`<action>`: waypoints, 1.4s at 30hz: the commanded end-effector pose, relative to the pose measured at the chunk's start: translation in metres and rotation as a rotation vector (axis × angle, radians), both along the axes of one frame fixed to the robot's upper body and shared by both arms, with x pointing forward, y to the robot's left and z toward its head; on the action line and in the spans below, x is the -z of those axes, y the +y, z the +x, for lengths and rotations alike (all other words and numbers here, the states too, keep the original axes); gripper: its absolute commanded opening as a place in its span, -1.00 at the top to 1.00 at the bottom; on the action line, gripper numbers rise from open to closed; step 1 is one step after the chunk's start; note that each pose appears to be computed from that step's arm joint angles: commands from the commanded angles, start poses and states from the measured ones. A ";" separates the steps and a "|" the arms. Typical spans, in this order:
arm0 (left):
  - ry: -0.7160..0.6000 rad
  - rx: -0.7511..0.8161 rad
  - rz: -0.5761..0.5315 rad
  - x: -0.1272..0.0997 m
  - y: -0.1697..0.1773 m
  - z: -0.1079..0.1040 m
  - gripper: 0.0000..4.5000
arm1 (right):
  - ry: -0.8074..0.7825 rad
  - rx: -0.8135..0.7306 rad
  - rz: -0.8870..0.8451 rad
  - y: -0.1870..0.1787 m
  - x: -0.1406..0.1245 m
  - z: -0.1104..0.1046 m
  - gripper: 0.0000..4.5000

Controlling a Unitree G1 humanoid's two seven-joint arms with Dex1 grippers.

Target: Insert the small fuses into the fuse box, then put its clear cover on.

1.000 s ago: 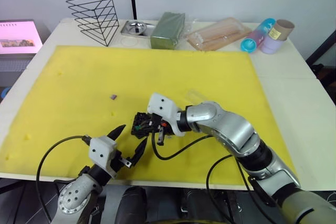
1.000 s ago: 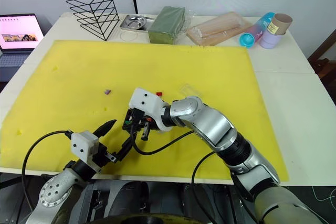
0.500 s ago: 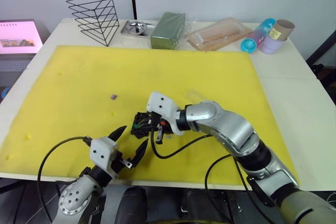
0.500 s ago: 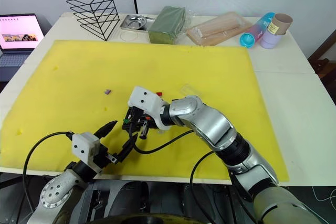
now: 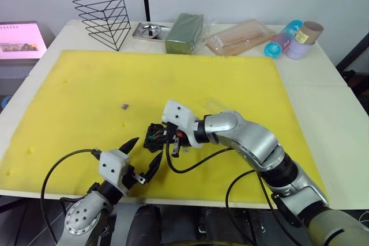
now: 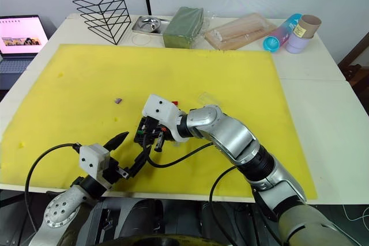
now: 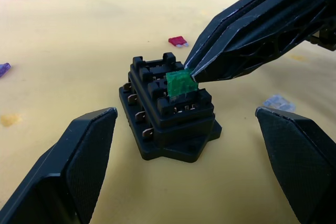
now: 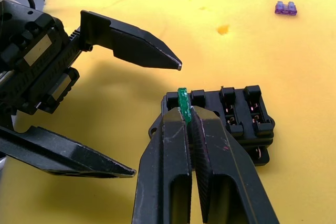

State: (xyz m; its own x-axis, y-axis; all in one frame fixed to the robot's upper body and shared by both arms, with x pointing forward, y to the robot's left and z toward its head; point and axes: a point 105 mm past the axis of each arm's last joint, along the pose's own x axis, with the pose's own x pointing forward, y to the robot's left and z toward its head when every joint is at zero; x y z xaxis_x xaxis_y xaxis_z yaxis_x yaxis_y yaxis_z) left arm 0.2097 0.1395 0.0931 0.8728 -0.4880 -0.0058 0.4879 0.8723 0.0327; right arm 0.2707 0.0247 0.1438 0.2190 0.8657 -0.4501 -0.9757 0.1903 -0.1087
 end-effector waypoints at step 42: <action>-0.060 0.004 -0.006 -0.010 -0.004 0.000 -0.99 | -0.164 -0.016 -0.034 0.003 -0.001 -0.005 1.00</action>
State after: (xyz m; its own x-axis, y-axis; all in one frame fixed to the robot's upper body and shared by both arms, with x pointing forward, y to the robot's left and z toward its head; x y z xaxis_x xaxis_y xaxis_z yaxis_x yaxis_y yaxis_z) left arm 0.2117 0.1398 0.0929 0.8781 -0.4783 0.0164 0.4773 0.8777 0.0421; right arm 0.2684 0.0259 0.1392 0.2686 0.8490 -0.4551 -0.9561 0.1775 -0.2332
